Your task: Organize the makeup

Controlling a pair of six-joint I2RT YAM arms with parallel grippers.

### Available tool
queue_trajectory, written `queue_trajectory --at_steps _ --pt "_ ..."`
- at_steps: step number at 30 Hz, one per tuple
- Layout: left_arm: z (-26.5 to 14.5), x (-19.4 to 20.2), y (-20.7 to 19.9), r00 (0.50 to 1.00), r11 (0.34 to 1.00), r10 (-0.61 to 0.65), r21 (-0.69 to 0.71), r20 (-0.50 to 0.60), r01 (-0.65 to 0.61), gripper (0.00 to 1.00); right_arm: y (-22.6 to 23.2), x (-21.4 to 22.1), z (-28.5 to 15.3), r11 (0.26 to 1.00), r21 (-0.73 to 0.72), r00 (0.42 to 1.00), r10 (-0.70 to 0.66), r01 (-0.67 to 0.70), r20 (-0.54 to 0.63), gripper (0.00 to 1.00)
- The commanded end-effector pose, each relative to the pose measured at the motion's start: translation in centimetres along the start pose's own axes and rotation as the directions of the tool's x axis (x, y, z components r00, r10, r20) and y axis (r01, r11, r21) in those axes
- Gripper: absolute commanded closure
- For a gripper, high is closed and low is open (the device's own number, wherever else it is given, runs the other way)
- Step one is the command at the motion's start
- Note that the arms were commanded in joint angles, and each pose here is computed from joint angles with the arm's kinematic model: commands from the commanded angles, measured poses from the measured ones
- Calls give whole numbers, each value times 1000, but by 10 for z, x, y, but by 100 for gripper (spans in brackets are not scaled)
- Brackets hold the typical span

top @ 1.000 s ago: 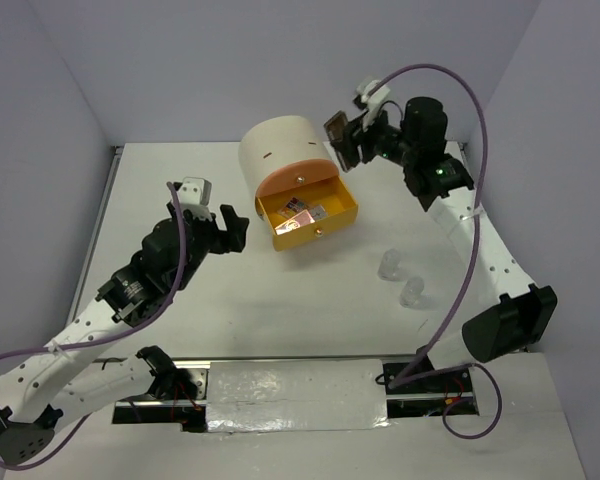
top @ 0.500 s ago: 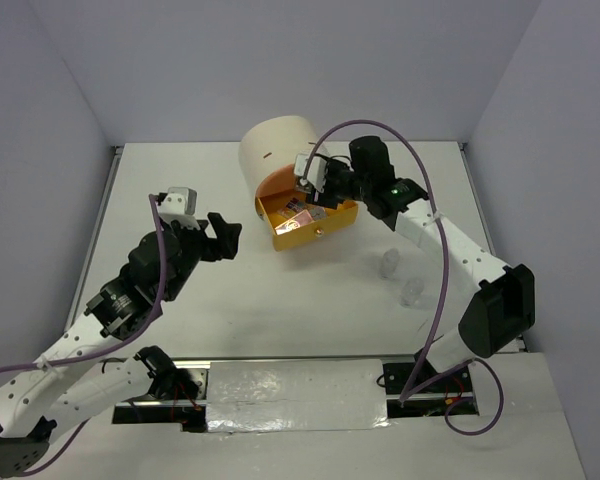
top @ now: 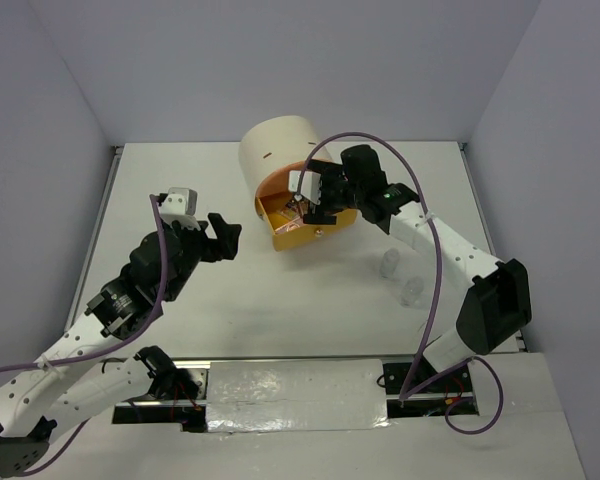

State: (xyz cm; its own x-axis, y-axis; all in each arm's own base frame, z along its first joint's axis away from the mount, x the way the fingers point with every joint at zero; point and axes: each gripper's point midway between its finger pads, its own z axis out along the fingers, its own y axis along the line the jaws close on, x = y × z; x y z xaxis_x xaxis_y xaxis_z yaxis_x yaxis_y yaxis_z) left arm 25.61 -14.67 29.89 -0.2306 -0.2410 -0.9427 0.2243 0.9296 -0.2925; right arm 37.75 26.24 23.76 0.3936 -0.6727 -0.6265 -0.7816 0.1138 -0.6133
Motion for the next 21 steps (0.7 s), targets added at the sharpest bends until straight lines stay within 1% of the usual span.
queue_trajectory --at_steps 1,2,3,4,5,6,7,8,9,10,11,12,13,16,18,19,20,21 --pt "0 -13 -2 999 1000 -30 2 46 30 13 2 -7 -4 1000 -8 1000 5 -5 4 8" --pt "0 -14 -3 998 999 -33 3 48 33 13 -4 -12 -7 1000 3 1000 12 -12 15 7" --pt "0 -14 -2 998 999 -33 2 49 33 13 0 -17 -12 1000 -24 999 21 -20 31 6" --pt "0 -14 -2 998 999 -33 1 47 33 13 0 -22 -16 999 -40 999 26 -24 47 7" --pt "1 -14 -2 998 999 -34 1 50 34 13 -9 -31 -26 999 -34 997 22 -19 77 8" --pt "1 -14 -2 998 999 -33 1 49 33 13 5 -41 -32 993 -114 990 45 -30 131 10" --pt "1 -13 -2 998 999 -33 2 49 33 13 12 -46 -38 987 -162 985 51 -24 162 13" --pt "1 -14 -3 998 999 -33 3 51 33 13 10 -55 -46 983 -176 977 -10 48 211 27" --pt "1 -14 -3 998 999 -34 4 52 34 13 18 -61 -52 973 -215 967 -31 86 251 39" --pt "2 -12 -3 998 999 -32 3 48 32 13 42 -66 -60 947 -310 959 3 88 282 57" --pt "2 -12 -3 998 999 -32 5 48 31 13 44 -70 -64 935 -314 946 -56 161 318 65" --pt "2 -12 -3 998 999 -32 3 48 32 13 59 -69 -70 916 -369 946 -32 157 322 70" --pt "3 -12 -3 998 1000 -30 3 48 30 13 65 -70 -73 906 -387 941 -30 168 337 75" --pt "4 -12 -3 998 1000 -29 4 49 29 13 84 -59 -76 878 -438 944 -49 196 325 81" --pt "4 -11 -3 998 1000 -30 4 51 30 13 99 -36 -72 858 -473 960 -78 202 268 84" --pt "5 -11 -3 998 1000 -31 5 52 30 12 103 -28 -70 853 -483 966 -86 198 243 88" --pt "5 -9 -4 998 1000 -29 7 48 29 12 112 -11 -67 844 -503 977 -100 185 190 90" --pt "6 -9 -4 998 1000 -30 9 49 30 12 112 -3 -63 848 -495 978 -119 189 170 91"
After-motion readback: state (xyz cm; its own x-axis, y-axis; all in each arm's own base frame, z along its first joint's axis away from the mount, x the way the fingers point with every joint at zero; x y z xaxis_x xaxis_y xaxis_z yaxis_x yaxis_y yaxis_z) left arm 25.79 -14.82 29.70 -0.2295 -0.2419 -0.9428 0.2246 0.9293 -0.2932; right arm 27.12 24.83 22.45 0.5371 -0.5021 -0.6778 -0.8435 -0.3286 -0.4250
